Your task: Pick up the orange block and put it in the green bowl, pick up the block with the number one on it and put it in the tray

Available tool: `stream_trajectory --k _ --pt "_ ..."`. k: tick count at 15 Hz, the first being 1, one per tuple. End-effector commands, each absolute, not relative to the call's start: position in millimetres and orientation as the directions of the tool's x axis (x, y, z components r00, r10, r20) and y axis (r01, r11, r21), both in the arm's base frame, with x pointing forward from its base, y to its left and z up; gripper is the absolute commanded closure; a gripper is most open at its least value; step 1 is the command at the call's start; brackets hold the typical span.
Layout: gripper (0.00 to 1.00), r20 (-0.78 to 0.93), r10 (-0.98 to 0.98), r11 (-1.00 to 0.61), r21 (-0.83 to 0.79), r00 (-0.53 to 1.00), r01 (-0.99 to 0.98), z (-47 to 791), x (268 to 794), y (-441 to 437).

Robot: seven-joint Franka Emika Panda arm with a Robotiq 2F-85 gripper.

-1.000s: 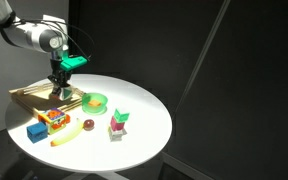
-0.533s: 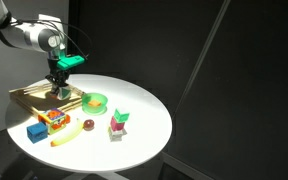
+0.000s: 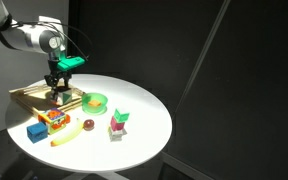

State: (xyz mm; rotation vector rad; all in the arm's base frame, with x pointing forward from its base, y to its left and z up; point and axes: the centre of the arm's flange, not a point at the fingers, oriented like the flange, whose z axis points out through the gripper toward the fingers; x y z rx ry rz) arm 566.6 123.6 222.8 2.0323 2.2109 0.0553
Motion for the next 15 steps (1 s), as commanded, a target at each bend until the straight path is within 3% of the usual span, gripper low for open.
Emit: stream_trajectory --k 1,5,15 --pt "0.00 -0.091 0.994 0.073 0.135 -0.061 0.988 224.0 573.0 124.7" --pt "0.00 -0.092 0.996 0.009 0.138 0.004 0.990 228.6 574.2 121.5" --pt "0.00 -0.081 0.887 -0.439 0.156 0.454 0.885 257.9 571.4 84.2"
